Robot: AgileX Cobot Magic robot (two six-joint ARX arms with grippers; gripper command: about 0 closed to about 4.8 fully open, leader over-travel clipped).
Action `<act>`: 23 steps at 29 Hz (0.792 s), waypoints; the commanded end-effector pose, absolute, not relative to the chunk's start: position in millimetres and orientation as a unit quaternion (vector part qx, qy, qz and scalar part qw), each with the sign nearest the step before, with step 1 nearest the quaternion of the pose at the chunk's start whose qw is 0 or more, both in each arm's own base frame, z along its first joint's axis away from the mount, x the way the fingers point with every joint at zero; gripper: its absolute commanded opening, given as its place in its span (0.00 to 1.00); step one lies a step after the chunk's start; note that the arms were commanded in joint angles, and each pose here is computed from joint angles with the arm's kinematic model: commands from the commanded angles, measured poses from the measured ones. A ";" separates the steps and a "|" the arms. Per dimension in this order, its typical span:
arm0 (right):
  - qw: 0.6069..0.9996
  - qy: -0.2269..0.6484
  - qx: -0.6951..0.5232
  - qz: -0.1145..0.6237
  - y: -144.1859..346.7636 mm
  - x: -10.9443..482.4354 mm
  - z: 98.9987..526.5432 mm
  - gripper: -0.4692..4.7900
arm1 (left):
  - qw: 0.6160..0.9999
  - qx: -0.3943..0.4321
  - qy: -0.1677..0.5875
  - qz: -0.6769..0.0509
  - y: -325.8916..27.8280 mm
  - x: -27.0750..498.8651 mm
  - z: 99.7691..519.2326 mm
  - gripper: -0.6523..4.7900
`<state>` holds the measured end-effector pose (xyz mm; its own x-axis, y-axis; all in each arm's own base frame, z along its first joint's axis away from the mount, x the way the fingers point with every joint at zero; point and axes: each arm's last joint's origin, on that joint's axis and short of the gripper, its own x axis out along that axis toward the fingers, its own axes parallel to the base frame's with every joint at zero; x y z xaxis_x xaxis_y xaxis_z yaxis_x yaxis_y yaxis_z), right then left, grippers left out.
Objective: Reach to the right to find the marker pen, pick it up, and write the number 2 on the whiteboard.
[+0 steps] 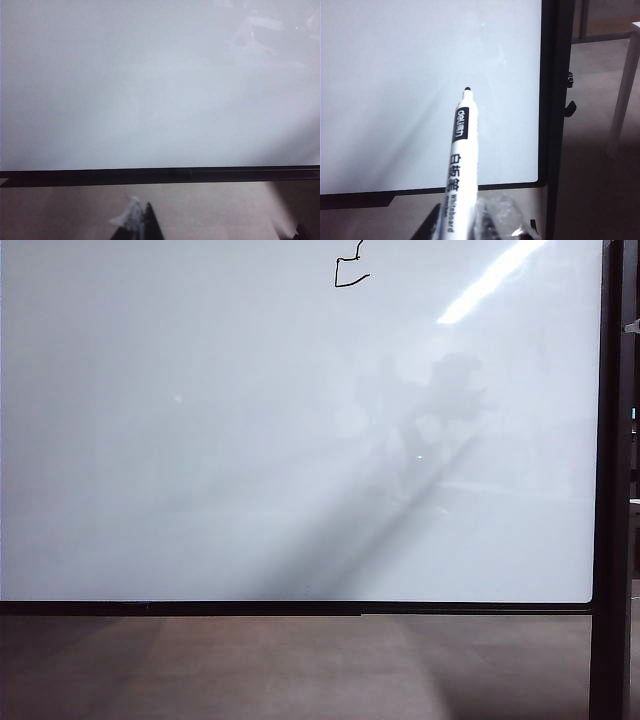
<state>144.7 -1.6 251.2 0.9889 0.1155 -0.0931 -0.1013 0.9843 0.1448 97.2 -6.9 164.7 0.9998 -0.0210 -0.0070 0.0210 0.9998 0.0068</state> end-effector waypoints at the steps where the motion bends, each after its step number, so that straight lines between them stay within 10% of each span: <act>1: 0.995 0.040 0.071 0.056 -1.5 144.4 254.2 0.17 | 1.000 0.003 -0.006 -0.012 -7.0 97.1 166.8 0.13; 23: 0.995 -0.040 0.063 0.060 0.2 106.1 217.2 0.17 | 1.000 0.003 -0.006 -0.012 -7.0 97.1 166.9 0.13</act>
